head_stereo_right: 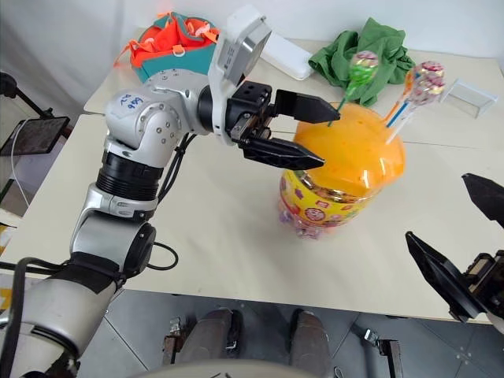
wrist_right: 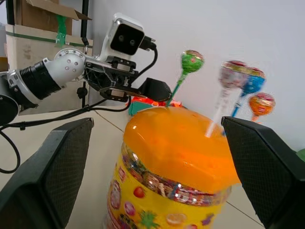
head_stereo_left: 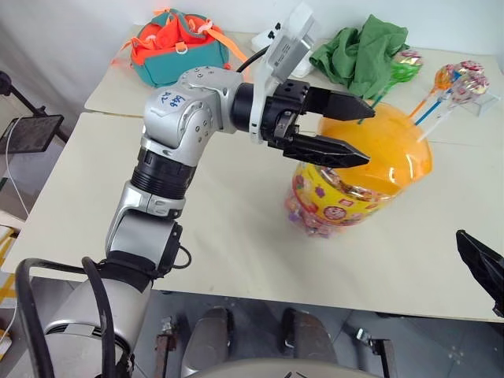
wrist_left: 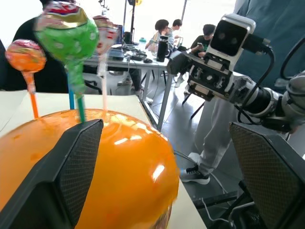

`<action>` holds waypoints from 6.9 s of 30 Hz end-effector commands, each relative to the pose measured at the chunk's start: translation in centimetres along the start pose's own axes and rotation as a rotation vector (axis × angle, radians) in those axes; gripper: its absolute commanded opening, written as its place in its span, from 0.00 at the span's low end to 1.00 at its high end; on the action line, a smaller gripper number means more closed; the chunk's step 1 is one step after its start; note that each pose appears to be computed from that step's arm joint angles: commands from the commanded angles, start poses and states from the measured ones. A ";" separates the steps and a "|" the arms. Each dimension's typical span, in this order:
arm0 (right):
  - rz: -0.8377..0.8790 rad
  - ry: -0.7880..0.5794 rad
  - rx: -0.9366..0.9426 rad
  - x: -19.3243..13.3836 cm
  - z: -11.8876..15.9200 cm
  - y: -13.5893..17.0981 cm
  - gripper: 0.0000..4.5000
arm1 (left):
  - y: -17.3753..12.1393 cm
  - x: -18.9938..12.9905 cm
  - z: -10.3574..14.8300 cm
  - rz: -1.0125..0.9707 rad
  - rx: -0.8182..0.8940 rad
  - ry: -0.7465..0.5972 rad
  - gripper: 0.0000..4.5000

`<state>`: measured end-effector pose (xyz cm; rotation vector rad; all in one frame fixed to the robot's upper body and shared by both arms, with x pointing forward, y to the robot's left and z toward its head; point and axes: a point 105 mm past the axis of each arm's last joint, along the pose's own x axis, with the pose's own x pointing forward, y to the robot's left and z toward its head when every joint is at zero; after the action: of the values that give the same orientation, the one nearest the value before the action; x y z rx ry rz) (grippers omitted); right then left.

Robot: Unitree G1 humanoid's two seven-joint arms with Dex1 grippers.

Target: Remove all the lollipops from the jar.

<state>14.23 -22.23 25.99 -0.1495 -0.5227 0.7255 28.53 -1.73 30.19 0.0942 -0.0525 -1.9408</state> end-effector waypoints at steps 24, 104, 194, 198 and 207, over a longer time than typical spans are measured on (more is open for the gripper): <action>0.036 -0.025 -0.005 0.9 -0.4 -0.4 1.00 | 2.2 -2.3 1.4 0.227 0.055 -0.051 1.00; 0.364 0.259 0.213 8.3 -2.4 -2.1 0.87 | -9.8 -15.0 -5.1 0.548 0.128 -0.310 1.00; 0.348 0.215 0.170 11.1 -1.5 -3.2 0.73 | -6.7 -14.0 -2.5 0.403 0.141 -0.481 1.00; 0.331 0.203 0.174 11.5 -1.7 -3.7 0.46 | -6.8 -13.9 -2.5 0.402 0.141 -0.481 1.00; 0.323 0.105 0.195 12.1 -0.6 -4.5 0.01 | -6.6 -13.9 -2.3 0.398 0.147 -0.493 1.00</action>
<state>25.31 -17.45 30.39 -0.0956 -0.2640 1.0593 28.16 13.66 26.73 -0.3135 -0.4477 -1.5041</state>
